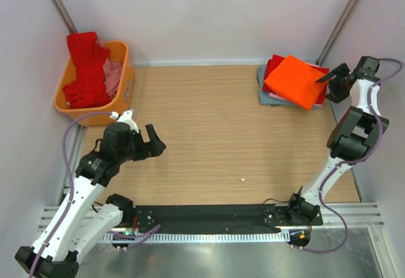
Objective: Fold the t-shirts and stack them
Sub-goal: Neatly place the folded tshirt to the corner
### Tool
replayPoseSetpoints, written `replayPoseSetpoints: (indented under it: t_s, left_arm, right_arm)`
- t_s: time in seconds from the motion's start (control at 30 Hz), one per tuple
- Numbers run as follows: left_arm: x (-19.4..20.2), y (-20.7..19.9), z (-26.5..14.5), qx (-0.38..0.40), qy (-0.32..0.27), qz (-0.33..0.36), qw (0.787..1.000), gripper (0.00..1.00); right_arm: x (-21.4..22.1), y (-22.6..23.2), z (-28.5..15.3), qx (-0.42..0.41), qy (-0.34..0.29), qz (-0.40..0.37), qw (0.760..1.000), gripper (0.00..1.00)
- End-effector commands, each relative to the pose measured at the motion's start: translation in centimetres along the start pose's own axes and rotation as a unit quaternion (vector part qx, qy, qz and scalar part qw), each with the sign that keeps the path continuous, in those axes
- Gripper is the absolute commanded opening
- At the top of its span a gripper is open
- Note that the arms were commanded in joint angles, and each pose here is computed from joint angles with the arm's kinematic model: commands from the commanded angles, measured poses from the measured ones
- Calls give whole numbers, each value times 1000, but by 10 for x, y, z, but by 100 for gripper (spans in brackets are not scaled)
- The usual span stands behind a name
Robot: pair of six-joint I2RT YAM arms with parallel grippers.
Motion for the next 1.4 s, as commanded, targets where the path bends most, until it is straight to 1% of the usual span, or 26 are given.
replayPoseSetpoints:
  t_s: [0.0, 0.13, 0.3, 0.4, 0.5, 0.57, 0.6, 0.67, 0.7, 0.77, 0.8, 0.83, 0.87, 0.93, 0.97, 1.03, 1.07, 1.2, 1.23, 1.3, 1.37]
  left_arm:
    - [-3, -3, 1, 11, -9, 6, 1000, 100]
    - [-2, -3, 1, 10, -8, 7, 1000, 100]
    - [-2, -3, 2, 11, -7, 7, 1000, 100]
    - [-2, -3, 3, 10, -6, 7, 1000, 100]
    - [-2, -3, 3, 9, -5, 8, 1000, 100]
    - [-2, -3, 4, 9, -3, 8, 1000, 100]
    - [-1, -2, 4, 7, -1, 8, 1000, 100]
    - [-1, -2, 4, 8, -2, 8, 1000, 100]
    - [-1, -2, 4, 8, -2, 8, 1000, 100]
    - [-1, -3, 5, 9, -1, 8, 1000, 100]
    - [-1, -2, 5, 8, 0, 8, 1000, 100]
    - [-1, -3, 5, 8, 0, 8, 1000, 100]
    - [-2, -3, 5, 8, -1, 8, 1000, 100]
    - [-1, -2, 5, 7, 0, 8, 1000, 100]
    - [-1, -2, 5, 7, 0, 8, 1000, 100]
    - [-1, -2, 6, 6, 2, 7, 1000, 100]
    - [-1, -3, 6, 8, 3, 9, 1000, 100]
    - [-1, -2, 7, 6, 4, 8, 1000, 100]
    - [-1, -2, 7, 6, 4, 8, 1000, 100]
    - [-1, -2, 7, 6, 4, 8, 1000, 100]
    - [-1, -1, 8, 3, 6, 8, 1000, 100]
  right_arm:
    - [-19, 22, 6, -78, -29, 7, 996, 76]
    - [-22, 21, 16, -81, -29, 12, 996, 70]
    - [-26, 16, 27, -72, -32, 13, 997, 66]
    - [-26, 14, 36, -76, -30, 17, 997, 61]
    - [-26, 12, 44, -77, -28, 19, 996, 59]
    - [-27, 11, 48, -80, -26, 15, 996, 56]
    - [-28, 11, 49, -82, -27, 12, 996, 48]
    - [-30, 15, 52, -96, -26, 11, 995, 38]
    - [-32, 16, 54, -101, -25, 10, 995, 29]
    - [-39, 24, 53, -115, -23, 5, 993, 21]
    - [-41, 27, 53, -120, -22, 2, 993, 15]
    - [-45, 32, 51, -126, -23, -5, 992, 13]
    - [-53, 47, 42, -137, -27, -31, 990, 12]
    - [-54, 56, 45, -135, -17, -53, 989, 10]
    - [-59, 72, 34, -149, -17, -76, 986, 10]
    - [-58, 77, 39, -159, -5, -82, 984, 9]
    - [-61, 83, 34, -168, -8, -86, 982, 9]
    - [-57, 89, 41, -190, 3, -92, 977, 9]
    - [-52, 87, 50, -194, 14, -88, 977, 9]
    - [-45, 101, 53, -232, 33, -96, 967, 9]
    - [-42, 101, 67, -239, 40, -98, 965, 9]
Point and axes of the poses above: each gripper's point midway between its finger pads, its own z axis out along the fingers, its own y axis along the line the jaws close on, x = y × z, the point moved 5 cm from there along -z, back along the fingers, and after that the axes turned 2 degrees about -z, right-handed, at the moved point
